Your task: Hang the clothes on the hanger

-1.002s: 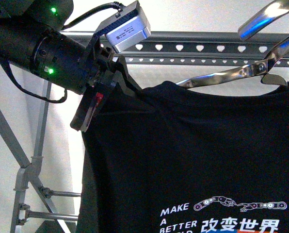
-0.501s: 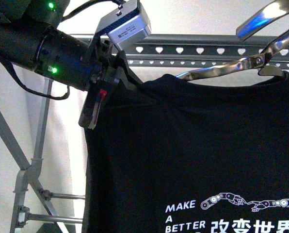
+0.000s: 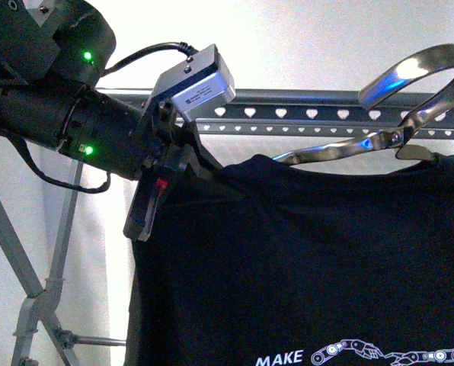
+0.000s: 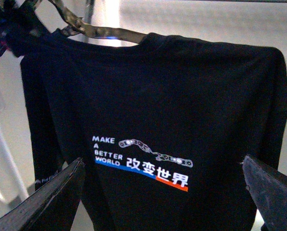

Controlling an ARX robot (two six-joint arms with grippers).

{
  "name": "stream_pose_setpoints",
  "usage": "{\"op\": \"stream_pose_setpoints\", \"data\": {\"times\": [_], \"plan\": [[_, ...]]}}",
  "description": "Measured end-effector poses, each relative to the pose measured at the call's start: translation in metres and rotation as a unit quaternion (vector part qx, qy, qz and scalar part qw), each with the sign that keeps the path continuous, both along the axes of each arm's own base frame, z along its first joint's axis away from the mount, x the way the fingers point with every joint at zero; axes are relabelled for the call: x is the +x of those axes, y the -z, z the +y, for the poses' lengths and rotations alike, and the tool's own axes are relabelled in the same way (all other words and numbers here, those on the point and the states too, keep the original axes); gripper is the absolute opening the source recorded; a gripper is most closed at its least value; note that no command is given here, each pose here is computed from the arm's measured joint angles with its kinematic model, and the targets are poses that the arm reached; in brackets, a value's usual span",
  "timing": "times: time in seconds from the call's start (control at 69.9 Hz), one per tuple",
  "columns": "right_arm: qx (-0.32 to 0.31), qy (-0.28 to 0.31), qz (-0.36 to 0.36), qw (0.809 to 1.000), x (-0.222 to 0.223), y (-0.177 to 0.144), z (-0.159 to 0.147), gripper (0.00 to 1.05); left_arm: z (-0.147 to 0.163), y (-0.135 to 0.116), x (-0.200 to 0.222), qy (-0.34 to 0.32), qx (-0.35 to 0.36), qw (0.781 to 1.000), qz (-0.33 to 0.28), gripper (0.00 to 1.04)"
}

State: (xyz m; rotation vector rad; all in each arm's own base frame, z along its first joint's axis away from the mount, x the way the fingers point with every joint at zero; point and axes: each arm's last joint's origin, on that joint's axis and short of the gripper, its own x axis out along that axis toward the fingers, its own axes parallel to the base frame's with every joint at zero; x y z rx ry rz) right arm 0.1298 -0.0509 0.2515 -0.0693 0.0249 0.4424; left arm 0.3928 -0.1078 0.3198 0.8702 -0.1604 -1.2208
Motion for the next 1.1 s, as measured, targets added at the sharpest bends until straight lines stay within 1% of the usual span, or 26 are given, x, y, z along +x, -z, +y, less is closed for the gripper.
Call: {"op": "stream_pose_setpoints", "data": {"times": [0.014, 0.029, 0.129, 0.2, 0.258, 0.272, 0.315, 0.344, 0.372, 0.429, 0.458, 0.515, 0.544, 0.587, 0.615, 0.673, 0.716, 0.787, 0.83, 0.916, 1.102], "plan": [[-0.001, -0.002, 0.003, 1.0, 0.003, -0.003, -0.001, 0.97, 0.0, 0.0, 0.0, 0.0, 0.0, 1.0, 0.0, 0.05], [-0.021, -0.005, 0.002, 1.0, 0.008, -0.009, -0.004, 0.97, 0.001, 0.0, 0.0, -0.001, 0.0, 1.0, 0.0, 0.05], [-0.089, -0.021, 0.01, 0.996, 0.035, -0.036, -0.011, 0.97, 0.001, -0.001, 0.0, -0.002, 0.0, 1.0, -0.001, 0.05], [-0.155, -0.031, 0.008, 0.987, 0.054, -0.05, -0.012, 0.97, 0.001, -0.001, 0.0, -0.002, 0.0, 1.0, -0.001, 0.05], [-0.211, -0.042, 0.0, 0.977, 0.071, -0.063, -0.01, 0.97, 0.001, -0.001, 0.0, -0.002, 0.0, 1.0, -0.001, 0.05], [-0.235, -0.044, -0.006, 0.971, 0.077, -0.068, -0.009, 0.97, 0.001, -0.001, 0.0, -0.001, 0.0, 1.0, -0.001, 0.05], [-0.271, -0.047, -0.016, 0.961, 0.087, -0.075, -0.006, 0.97, 0.0, -0.001, 0.0, -0.001, 0.0, 1.0, -0.001, 0.05], [-0.304, -0.051, -0.029, 0.951, 0.096, -0.082, -0.003, 0.97, 0.0, -0.001, 0.0, -0.001, 0.0, 1.0, -0.001, 0.05], [-0.32, -0.055, -0.036, 0.945, 0.102, -0.086, 0.0, 0.97, 0.0, -0.001, 0.0, 0.0, 0.0, 1.0, -0.001, 0.05], [-0.379, -0.064, -0.055, 0.922, 0.119, -0.095, 0.008, 0.97, 0.0, -0.001, 0.0, 0.0, 0.0, 1.0, -0.001, 0.05], [-0.39, -0.068, -0.059, 0.916, 0.124, -0.097, 0.011, 0.97, 0.0, -0.001, 0.0, 0.0, 0.0, 1.0, 0.0, 0.05], [-0.422, -0.086, -0.067, 0.9, 0.136, -0.1, 0.018, 0.97, 0.0, -0.001, 0.0, 0.0, 0.0, 1.0, 0.0, 0.05], [-0.442, -0.099, -0.07, 0.889, 0.142, -0.1, 0.021, 0.97, 0.0, -0.001, 0.0, -0.001, -0.001, 1.0, 0.0, 0.05], [-0.461, -0.117, -0.065, 0.877, 0.15, -0.098, 0.024, 0.97, 0.0, -0.001, 0.0, -0.001, -0.001, 1.0, 0.0, 0.05], [-0.467, -0.123, -0.06, 0.873, 0.154, -0.096, 0.025, 0.97, 0.0, -0.001, 0.0, -0.001, -0.001, 1.0, 0.0, 0.05], [-0.492, -0.131, -0.048, 0.859, 0.165, -0.09, 0.025, 0.97, 0.0, -0.001, 0.0, -0.001, -0.001, 1.0, 0.0, 0.05], [-0.517, -0.133, -0.034, 0.845, 0.178, -0.084, 0.023, 0.97, 0.0, -0.001, -0.001, -0.001, -0.001, 1.0, -0.001, 0.05], [-0.533, -0.135, -0.027, 0.835, 0.191, -0.079, 0.02, 0.97, 0.0, -0.001, -0.001, -0.001, -0.001, 1.0, -0.001, 0.05], [-0.54, -0.134, -0.026, 0.831, 0.199, -0.077, 0.019, 0.97, 0.0, -0.001, -0.001, -0.001, -0.001, 1.0, -0.001, 0.05], [-0.542, -0.133, -0.024, 0.829, 0.212, -0.075, 0.017, 0.97, 0.0, -0.001, -0.001, -0.001, 0.0, 1.0, -0.001, 0.05], [-0.534, -0.13, -0.025, 0.835, 0.227, -0.078, 0.017, 0.97, 0.0, -0.001, -0.001, -0.001, -0.001, 1.0, -0.001, 0.05]]}}
